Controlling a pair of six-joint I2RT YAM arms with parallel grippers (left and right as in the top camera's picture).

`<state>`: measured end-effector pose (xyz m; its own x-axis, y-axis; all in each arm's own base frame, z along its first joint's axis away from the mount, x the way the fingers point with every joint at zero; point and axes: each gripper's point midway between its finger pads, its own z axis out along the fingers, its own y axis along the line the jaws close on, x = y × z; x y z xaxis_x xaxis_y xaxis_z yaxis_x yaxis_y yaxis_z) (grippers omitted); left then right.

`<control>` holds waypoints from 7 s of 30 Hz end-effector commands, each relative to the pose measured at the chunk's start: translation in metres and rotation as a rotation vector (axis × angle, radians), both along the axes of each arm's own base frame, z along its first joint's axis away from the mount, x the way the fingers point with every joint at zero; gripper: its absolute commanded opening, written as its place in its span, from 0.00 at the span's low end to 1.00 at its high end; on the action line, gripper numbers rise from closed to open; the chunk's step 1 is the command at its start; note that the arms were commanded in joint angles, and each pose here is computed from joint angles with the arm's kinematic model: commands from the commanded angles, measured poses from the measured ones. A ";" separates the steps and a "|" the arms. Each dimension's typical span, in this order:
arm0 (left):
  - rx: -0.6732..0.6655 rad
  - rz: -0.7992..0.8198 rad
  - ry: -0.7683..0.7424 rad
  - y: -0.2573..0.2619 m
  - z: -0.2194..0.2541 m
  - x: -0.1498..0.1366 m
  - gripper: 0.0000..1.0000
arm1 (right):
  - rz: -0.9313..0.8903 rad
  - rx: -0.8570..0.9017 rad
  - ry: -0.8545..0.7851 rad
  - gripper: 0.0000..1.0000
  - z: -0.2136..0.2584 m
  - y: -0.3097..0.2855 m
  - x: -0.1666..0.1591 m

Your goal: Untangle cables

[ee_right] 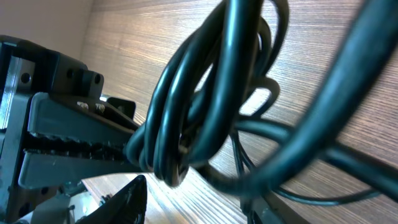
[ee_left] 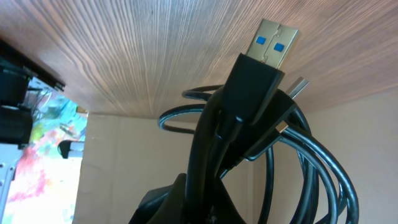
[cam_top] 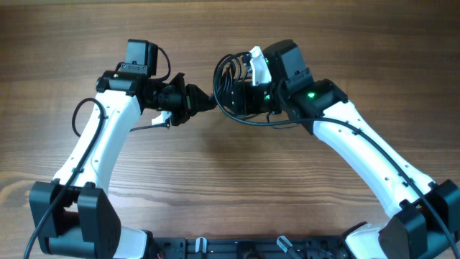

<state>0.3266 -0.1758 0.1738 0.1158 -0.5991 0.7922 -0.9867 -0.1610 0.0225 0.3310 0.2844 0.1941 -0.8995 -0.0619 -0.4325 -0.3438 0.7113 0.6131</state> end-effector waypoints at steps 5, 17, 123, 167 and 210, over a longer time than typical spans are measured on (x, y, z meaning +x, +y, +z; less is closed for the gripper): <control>-0.139 -0.093 -0.056 -0.017 0.027 -0.008 0.04 | -0.001 -0.036 -0.020 0.46 -0.023 0.011 0.012; -0.172 -0.137 -0.065 -0.026 0.032 -0.015 0.04 | -0.148 -0.091 -0.097 0.38 -0.024 -0.001 0.042; 0.807 -1.056 -1.000 0.067 -0.040 0.040 0.04 | -0.077 -0.301 0.153 0.04 -0.059 -0.106 -0.001; 0.812 -1.120 -1.050 0.066 -0.040 0.042 0.13 | -0.044 -0.220 0.152 0.05 -0.051 -0.091 -0.002; 0.482 -1.225 -1.277 -0.033 -0.044 0.032 0.29 | 0.246 0.003 0.069 0.05 -0.022 -0.041 -0.027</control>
<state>0.3616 -0.1991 0.1401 -0.9666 -0.0514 -0.2512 0.1029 0.8195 -0.5637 0.3034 0.2419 0.1690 -0.9020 -0.2660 -0.3401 -0.4302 0.6221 0.6542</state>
